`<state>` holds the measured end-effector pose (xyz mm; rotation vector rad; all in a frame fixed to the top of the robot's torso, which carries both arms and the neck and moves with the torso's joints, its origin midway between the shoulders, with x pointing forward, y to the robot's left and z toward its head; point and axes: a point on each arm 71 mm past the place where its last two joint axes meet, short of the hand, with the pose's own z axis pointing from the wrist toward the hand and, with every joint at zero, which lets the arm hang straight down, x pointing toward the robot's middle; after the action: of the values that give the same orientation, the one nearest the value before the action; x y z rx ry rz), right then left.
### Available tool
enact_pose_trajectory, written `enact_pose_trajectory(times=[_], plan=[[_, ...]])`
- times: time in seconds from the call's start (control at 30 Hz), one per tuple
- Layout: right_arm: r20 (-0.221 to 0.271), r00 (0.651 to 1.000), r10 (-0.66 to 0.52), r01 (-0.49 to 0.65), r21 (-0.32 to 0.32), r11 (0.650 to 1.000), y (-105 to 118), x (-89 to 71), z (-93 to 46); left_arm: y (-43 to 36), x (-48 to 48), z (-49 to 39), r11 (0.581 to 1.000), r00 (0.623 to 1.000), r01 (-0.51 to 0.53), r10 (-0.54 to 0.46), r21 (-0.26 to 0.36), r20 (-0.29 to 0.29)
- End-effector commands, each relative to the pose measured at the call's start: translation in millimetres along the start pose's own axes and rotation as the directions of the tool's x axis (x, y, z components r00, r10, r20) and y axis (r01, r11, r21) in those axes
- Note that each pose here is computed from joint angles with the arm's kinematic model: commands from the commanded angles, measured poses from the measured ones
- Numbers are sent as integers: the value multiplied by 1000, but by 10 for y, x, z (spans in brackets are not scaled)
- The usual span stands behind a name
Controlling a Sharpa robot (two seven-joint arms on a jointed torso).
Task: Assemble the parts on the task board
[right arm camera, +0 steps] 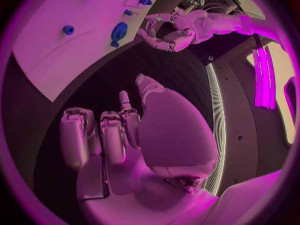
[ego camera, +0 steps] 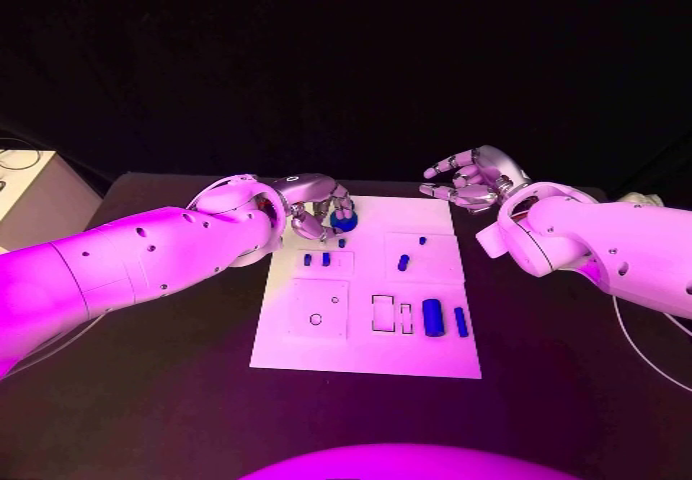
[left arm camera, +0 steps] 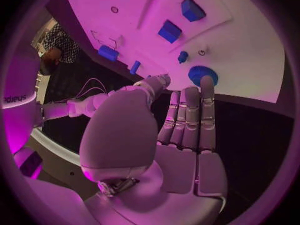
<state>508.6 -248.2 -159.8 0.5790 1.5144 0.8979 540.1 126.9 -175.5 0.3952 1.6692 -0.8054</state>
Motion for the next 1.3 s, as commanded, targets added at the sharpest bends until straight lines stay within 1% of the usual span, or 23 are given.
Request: enact_pose_trajectory(times=[0.03,0.27,0.53,0.77,1.03,1.3], plan=[[-7,1000,-1,1,-10,1000,8,10,3,-17,61,32,997,995,-74,74,7,-61],[-4,1000,-1,1,-15,1000,16,16,7,-50,122,87,997,992,-81,82,10,-98],[2,1000,3,-2,-26,1000,26,17,13,-69,164,116,996,988,-87,87,12,-129],[13,1000,13,-13,-41,999,38,11,15,-69,196,139,995,983,-100,100,8,-152],[19,999,26,-25,-56,998,49,8,17,-57,227,154,995,981,-102,100,0,-164],[28,999,37,-35,-77,996,65,3,18,-49,285,173,995,979,-97,94,-6,-182]])
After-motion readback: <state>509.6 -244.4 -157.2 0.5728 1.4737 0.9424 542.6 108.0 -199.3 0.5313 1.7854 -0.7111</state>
